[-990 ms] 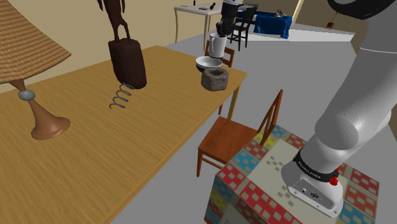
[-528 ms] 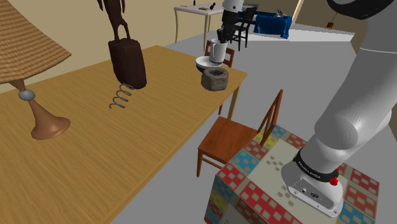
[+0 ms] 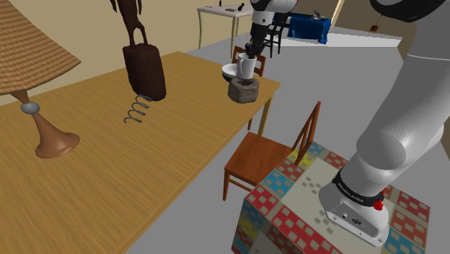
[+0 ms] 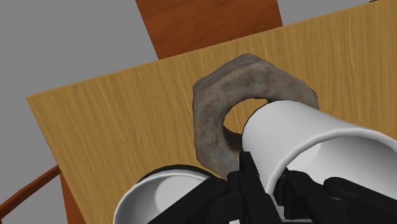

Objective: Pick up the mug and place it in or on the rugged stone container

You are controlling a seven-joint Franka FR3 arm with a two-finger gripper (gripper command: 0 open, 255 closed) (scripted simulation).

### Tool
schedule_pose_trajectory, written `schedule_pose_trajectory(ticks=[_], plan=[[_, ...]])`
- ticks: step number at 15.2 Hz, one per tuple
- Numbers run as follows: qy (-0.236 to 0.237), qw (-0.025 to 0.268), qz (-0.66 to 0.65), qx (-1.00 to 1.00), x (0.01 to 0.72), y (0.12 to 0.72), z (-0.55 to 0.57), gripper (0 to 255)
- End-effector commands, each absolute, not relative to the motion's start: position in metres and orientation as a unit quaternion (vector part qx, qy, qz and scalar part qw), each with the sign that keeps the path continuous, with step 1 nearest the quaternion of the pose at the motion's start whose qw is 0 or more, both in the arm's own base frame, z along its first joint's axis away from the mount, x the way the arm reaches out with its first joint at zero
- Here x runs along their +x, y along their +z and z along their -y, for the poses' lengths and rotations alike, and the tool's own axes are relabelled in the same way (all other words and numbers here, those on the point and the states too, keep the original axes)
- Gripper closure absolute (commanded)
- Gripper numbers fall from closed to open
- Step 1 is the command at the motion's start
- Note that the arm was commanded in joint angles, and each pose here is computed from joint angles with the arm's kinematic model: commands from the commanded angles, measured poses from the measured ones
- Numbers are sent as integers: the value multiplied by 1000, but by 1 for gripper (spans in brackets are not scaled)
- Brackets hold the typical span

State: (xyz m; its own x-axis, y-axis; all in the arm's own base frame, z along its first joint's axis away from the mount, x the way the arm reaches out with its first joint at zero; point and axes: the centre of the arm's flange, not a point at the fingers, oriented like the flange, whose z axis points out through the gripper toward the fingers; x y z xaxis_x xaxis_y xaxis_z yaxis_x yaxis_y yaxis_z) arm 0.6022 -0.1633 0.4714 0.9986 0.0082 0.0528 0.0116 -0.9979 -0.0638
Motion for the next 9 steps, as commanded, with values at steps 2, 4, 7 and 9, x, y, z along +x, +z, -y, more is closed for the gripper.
schedule_pose_trajectory(ticks=[2, 4, 7, 9], plan=[[-27, 32, 5, -999, 604, 450, 163, 255], [-27, 32, 5, -999, 604, 450, 163, 255], [-27, 32, 5, -999, 604, 450, 163, 255], [-27, 32, 5, -999, 604, 450, 163, 255]])
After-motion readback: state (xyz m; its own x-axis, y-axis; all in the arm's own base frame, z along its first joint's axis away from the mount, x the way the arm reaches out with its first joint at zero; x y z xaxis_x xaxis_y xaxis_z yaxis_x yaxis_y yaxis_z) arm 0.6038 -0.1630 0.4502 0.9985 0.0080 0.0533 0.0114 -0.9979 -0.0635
